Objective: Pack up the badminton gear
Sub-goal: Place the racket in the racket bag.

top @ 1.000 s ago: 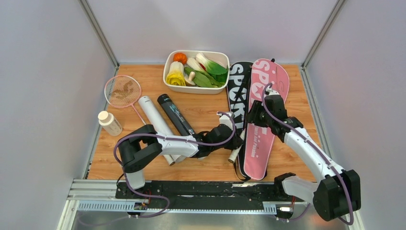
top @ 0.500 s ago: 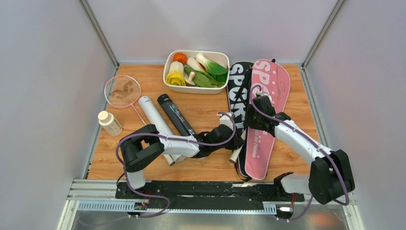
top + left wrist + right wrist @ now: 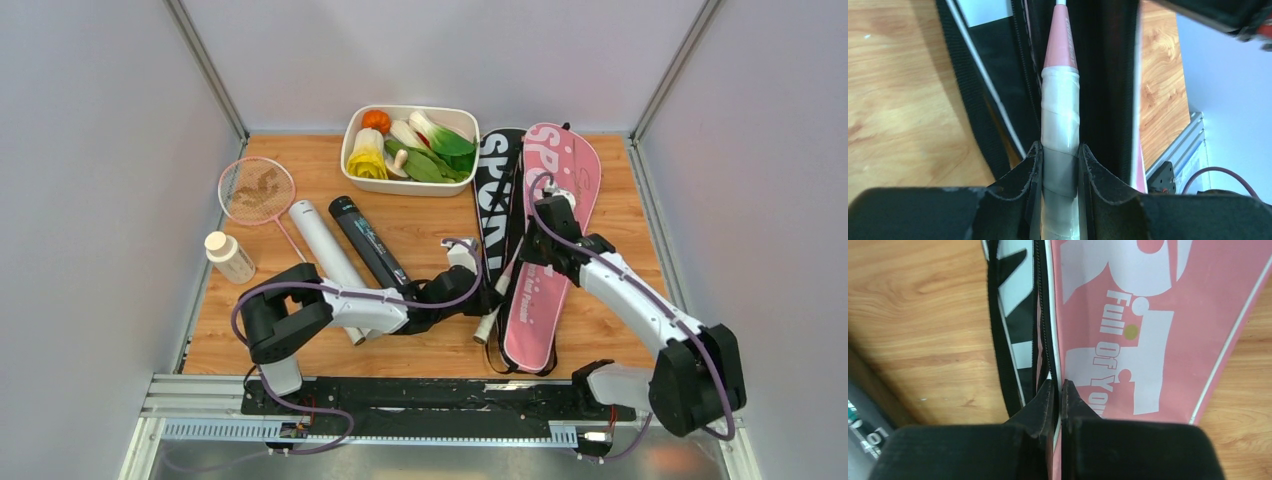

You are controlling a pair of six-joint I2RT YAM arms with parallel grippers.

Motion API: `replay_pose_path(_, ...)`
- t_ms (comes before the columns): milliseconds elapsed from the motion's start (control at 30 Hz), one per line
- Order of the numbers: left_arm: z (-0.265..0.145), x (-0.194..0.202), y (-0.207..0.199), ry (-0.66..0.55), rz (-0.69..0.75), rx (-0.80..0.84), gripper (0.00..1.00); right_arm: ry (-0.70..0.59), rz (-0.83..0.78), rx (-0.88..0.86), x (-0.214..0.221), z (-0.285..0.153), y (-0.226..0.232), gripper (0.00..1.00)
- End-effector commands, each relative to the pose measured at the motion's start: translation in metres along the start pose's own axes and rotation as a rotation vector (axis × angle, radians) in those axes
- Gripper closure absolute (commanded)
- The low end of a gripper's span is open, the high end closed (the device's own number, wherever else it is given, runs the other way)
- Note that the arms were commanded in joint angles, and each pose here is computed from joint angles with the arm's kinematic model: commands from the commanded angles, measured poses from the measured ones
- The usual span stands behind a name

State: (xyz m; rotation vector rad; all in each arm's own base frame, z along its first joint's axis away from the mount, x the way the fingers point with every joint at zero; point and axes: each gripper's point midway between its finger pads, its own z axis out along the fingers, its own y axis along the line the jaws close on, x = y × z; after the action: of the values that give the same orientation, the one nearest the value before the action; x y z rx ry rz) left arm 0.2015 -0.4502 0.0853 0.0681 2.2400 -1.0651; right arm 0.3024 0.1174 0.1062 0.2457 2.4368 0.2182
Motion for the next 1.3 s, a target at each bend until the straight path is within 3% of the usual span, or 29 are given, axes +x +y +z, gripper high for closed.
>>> replay_pose_path(0,-0.024,-0.040,-0.009,-0.172,-0.109,0.009,1.00,-0.149,0.072,-0.102,-0.028,-0.026,0.016,1.00)
replay_pose_path(267,-0.036,-0.064,-0.016,-0.316,-0.150,0.041,1.00,-0.103,0.105,-0.350,-0.008,-0.036,0.051,1.00)
replay_pose_path(533,-0.014,-0.058,-0.050,-0.267,-0.108,0.198,0.99,-0.099,0.135,-0.442,-0.009,-0.044,0.058,1.00)
replay_pose_path(567,-0.012,-0.055,-0.051,-0.255,-0.093,0.209,0.95,-0.098,0.137,-0.447,-0.009,-0.044,0.058,1.00)
replay_pose_path(667,-0.011,-0.041,-0.061,-0.180,-0.064,0.270,0.69,-0.098,0.153,-0.479,-0.013,-0.046,0.057,1.00)
replay_pose_path(733,-0.011,-0.033,-0.062,-0.135,-0.063,0.285,0.59,-0.098,0.156,-0.486,-0.017,-0.046,0.056,1.00)
replay_pose_path(833,-0.021,-0.025,-0.067,-0.102,-0.046,0.344,0.55,-0.095,0.164,-0.498,-0.018,-0.044,0.053,1.00)
replay_pose_path(867,-0.026,-0.023,-0.072,-0.085,-0.042,0.373,0.49,-0.093,0.163,-0.499,-0.018,-0.043,0.052,1.00)
replay_pose_path(900,-0.028,-0.020,-0.074,-0.068,-0.039,0.383,0.50,-0.093,0.160,-0.501,-0.018,-0.042,0.052,1.00)
replay_pose_path(967,-0.031,-0.013,-0.073,-0.021,-0.041,0.382,0.67,-0.102,0.171,-0.509,-0.019,-0.042,0.051,1.00)
replay_pose_path(1133,-0.031,0.002,-0.096,0.082,-0.078,0.494,0.70,-0.097,0.171,-0.540,-0.019,-0.043,0.054,1.00)
replay_pose_path(1267,-0.030,0.004,-0.102,0.085,-0.054,0.526,0.68,-0.116,0.175,-0.536,-0.023,-0.046,0.049,1.00)
